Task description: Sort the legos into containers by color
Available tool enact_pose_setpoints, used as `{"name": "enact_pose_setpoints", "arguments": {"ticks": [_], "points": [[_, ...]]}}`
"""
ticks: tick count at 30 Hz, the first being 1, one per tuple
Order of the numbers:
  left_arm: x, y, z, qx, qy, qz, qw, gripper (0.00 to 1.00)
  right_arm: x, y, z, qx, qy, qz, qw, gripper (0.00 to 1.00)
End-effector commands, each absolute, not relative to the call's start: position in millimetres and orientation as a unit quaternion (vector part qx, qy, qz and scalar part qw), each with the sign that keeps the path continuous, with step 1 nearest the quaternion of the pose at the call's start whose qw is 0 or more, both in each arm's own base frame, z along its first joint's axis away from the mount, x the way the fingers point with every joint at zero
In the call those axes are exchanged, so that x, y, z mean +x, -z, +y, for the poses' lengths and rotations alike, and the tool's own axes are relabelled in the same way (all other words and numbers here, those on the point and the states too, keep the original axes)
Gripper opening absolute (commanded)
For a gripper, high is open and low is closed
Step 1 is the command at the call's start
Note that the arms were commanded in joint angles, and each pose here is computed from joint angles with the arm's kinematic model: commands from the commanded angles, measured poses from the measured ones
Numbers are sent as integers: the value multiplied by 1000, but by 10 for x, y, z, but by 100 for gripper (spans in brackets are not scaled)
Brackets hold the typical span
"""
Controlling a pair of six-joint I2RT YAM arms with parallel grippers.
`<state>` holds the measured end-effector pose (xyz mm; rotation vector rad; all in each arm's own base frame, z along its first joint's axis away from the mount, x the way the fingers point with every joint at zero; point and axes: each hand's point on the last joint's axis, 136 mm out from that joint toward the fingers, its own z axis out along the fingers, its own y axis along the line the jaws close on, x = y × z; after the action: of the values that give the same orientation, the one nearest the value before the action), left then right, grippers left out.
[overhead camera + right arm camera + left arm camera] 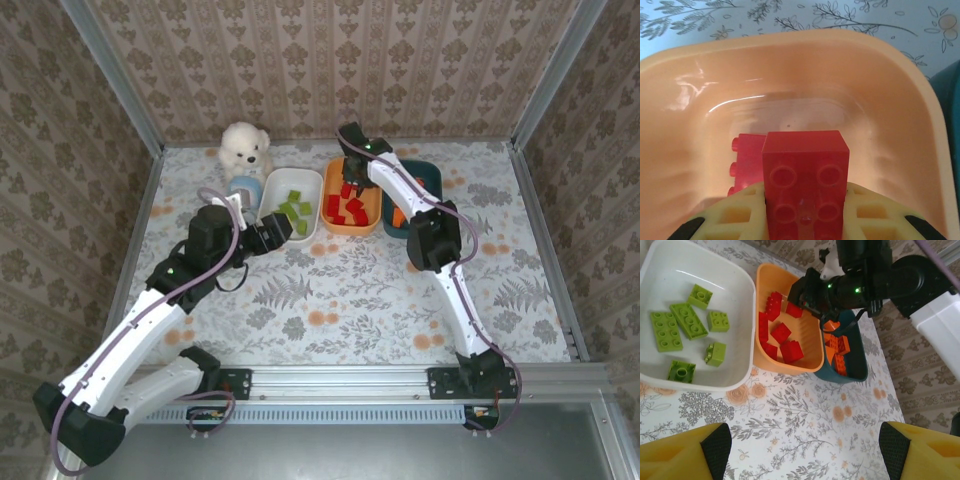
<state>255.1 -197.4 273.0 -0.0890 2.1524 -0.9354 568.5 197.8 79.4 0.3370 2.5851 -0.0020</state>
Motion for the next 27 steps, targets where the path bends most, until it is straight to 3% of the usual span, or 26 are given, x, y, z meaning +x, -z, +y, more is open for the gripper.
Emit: {"name": "enact_pose_setpoints", "arguments": {"ticks": [1, 11, 16, 21, 27], "points": [[2588, -2898, -1984, -36, 374, 832, 407, 82, 5690, -701, 1869, 147, 24, 955, 257, 28], [2586, -2930, -1980, -35, 374, 832, 408, 82, 5650, -542, 1839, 153, 32, 958, 239, 31], [2592, -2943, -1978, -33, 372, 832, 410, 82, 5660, -566, 1905, 147, 12, 960, 237, 45], [2592, -2957, -1940, -38, 366, 832, 414, 82, 5723, -971, 1995, 135, -16, 953, 271, 56], [2621, -2983, -1848, -49, 346, 833, 429, 83, 5684, -1754, 2060, 127, -43, 933, 333, 61]]}}
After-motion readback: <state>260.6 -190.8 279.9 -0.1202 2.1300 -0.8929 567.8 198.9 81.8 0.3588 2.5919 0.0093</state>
